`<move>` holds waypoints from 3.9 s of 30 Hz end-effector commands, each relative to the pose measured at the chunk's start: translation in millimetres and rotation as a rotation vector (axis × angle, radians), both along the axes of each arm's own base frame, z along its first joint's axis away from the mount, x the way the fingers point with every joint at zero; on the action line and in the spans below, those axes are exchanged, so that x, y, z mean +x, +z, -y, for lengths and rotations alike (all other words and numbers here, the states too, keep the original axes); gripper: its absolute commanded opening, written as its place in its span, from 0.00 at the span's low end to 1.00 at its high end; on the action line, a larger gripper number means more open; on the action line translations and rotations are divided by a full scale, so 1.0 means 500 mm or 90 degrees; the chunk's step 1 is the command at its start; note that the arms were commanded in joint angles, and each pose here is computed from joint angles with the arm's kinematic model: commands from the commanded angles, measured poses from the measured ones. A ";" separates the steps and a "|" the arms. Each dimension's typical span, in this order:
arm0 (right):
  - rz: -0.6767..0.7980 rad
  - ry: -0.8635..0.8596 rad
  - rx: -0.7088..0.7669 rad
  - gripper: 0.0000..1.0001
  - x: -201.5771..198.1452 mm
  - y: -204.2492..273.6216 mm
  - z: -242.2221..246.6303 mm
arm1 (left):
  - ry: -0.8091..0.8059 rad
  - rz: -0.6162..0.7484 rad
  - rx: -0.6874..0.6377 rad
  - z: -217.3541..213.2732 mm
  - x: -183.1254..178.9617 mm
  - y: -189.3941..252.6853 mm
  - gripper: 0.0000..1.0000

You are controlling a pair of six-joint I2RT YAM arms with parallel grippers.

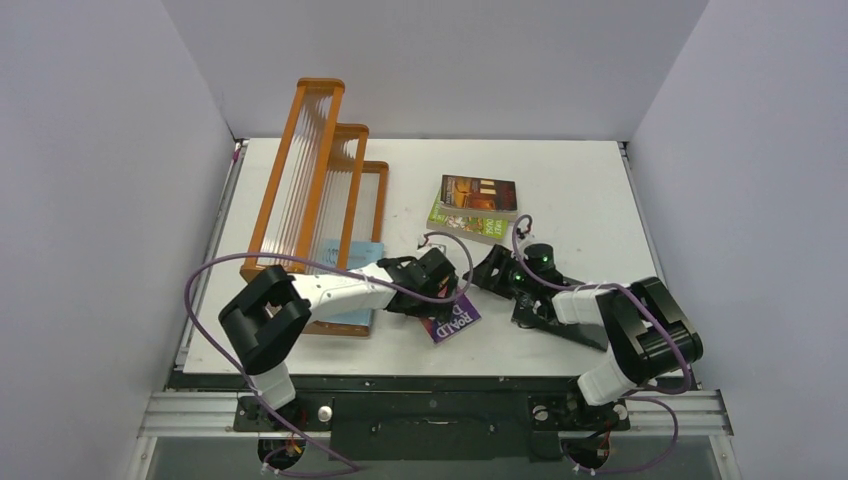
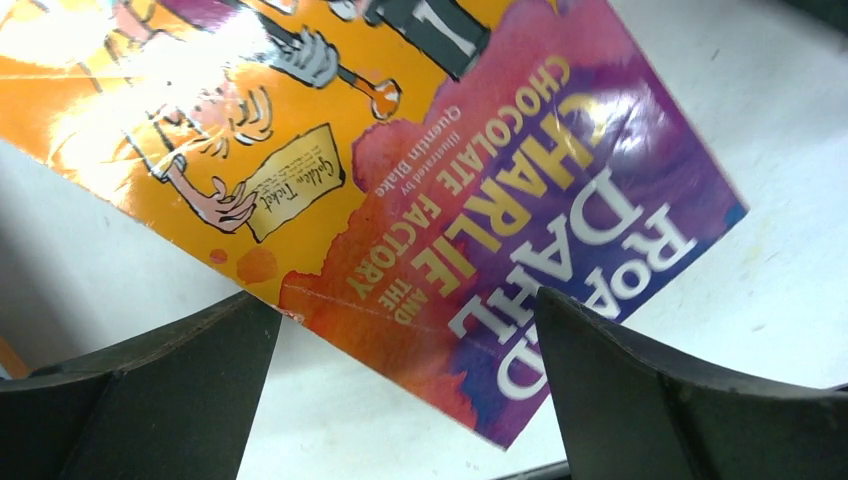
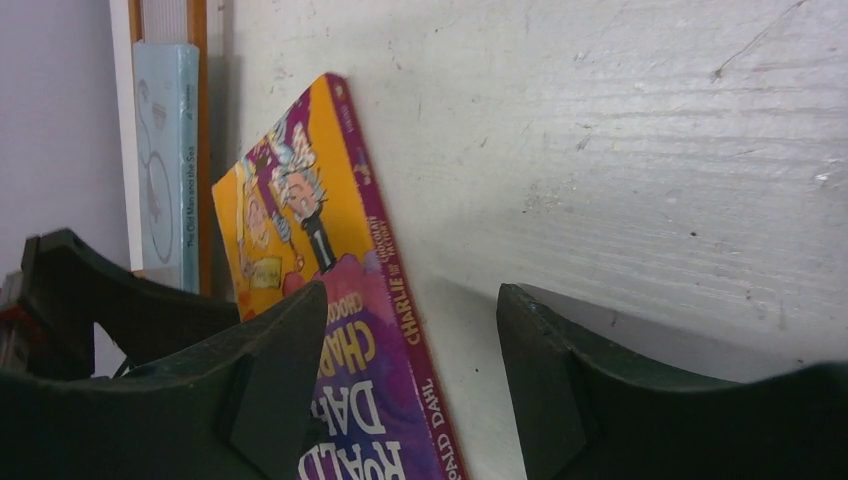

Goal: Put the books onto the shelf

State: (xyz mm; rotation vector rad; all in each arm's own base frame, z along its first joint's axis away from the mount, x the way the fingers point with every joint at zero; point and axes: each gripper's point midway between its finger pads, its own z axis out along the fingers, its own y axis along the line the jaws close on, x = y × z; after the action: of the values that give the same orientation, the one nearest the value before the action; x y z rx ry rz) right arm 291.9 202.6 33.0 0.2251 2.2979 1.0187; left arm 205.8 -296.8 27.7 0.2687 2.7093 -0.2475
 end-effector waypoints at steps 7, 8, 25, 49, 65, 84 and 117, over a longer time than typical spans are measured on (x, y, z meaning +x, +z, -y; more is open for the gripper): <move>-0.059 0.095 0.102 0.59 -0.117 -0.010 -0.083 | -0.093 0.051 -0.118 0.068 0.132 0.052 0.96; -0.057 0.096 0.125 0.59 -0.125 -0.002 -0.090 | -0.100 0.041 -0.128 0.066 0.129 0.054 0.96; -0.036 -0.045 0.085 0.59 -0.080 -0.014 -0.037 | -0.055 0.024 -0.050 0.003 0.121 0.025 0.97; -0.052 -0.071 0.089 0.58 -0.079 -0.034 -0.024 | -0.002 0.016 -0.208 0.041 0.152 0.128 0.00; -0.061 -0.083 0.234 0.60 -0.059 -0.030 -0.048 | -0.031 -0.046 -0.398 0.059 0.142 0.201 0.00; -0.043 -0.068 0.288 0.62 -0.073 -0.006 -0.053 | -0.057 -0.016 -0.485 0.037 0.148 0.298 0.00; 0.035 0.053 0.390 0.00 -0.090 0.139 -0.112 | -0.099 -0.021 -0.410 0.010 0.130 0.269 0.81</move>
State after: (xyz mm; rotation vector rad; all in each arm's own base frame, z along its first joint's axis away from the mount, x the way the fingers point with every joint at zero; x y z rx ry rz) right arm 242.2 259.5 82.2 0.3956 2.0130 1.7196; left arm 265.7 -295.4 118.8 0.1613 2.5868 -1.1047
